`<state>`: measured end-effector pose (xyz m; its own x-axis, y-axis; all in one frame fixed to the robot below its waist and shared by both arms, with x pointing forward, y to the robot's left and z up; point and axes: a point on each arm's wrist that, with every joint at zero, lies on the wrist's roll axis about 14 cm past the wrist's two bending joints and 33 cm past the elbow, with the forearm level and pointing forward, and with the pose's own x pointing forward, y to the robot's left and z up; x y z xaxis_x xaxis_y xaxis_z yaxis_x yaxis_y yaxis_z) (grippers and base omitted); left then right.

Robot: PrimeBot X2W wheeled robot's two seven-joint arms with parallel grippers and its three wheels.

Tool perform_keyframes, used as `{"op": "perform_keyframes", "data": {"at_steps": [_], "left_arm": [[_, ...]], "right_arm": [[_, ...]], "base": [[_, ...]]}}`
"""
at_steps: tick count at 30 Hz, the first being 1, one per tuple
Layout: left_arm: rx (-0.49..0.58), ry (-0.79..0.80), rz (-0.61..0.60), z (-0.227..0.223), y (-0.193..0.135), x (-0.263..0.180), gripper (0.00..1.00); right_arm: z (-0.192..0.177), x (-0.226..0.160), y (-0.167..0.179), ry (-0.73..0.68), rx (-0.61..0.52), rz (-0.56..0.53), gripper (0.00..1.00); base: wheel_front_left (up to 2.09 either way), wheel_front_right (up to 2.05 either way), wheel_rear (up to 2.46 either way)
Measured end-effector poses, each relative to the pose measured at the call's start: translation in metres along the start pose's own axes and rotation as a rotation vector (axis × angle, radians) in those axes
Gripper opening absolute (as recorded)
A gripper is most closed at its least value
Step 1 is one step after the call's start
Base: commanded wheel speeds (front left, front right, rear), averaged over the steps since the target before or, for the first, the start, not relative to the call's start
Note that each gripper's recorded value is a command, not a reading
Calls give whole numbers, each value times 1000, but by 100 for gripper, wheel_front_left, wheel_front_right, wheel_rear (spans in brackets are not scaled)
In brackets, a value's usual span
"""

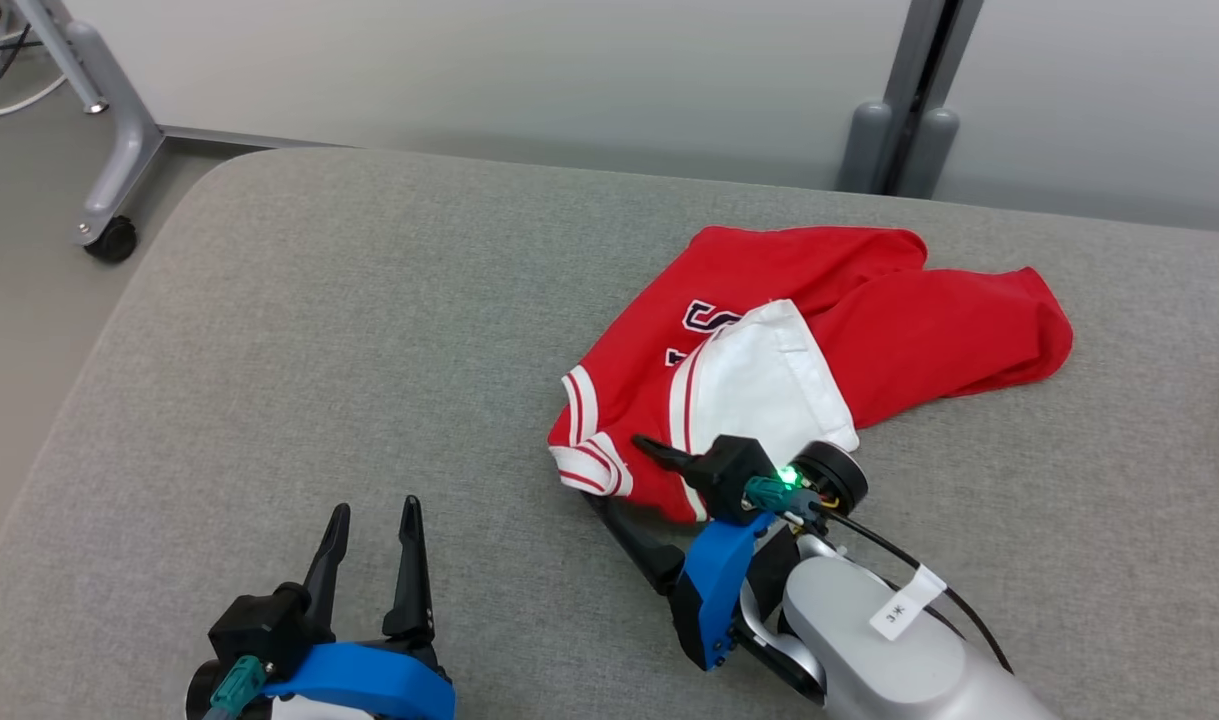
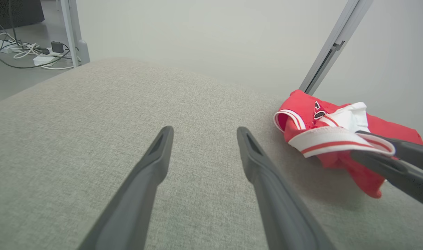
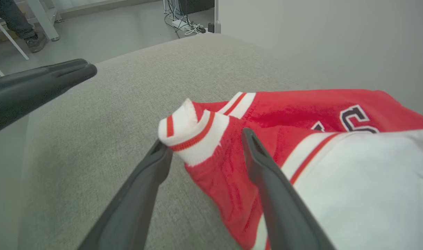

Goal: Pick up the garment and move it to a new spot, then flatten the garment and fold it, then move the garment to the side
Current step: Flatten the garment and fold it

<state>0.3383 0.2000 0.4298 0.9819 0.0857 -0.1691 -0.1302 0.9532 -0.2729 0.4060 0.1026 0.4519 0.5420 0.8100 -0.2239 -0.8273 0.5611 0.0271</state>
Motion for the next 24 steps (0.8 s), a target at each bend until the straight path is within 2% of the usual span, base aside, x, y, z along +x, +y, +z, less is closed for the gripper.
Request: {"op": "perform_keyframes", "data": {"at_steps": [4, 13, 19, 24], "left_arm": [[1, -3, -14, 1, -4, 4, 100], [4, 14, -22, -4, -6, 6, 100], [2, 11, -8, -3, -2, 3, 100], [1, 3, 1, -1, 1, 1, 100]], "right_arm": [[-9, -12, -23, 4, 29, -84, 100], [-30, -43, -104, 26, 61, -321, 100], [-38, -47, -102, 29, 65, -330, 100], [-28, -61, -101, -40, 78, -352, 100]], "base": [[0, 0, 0], [0, 0, 0], [0, 0, 0], [0, 0, 0]]}}
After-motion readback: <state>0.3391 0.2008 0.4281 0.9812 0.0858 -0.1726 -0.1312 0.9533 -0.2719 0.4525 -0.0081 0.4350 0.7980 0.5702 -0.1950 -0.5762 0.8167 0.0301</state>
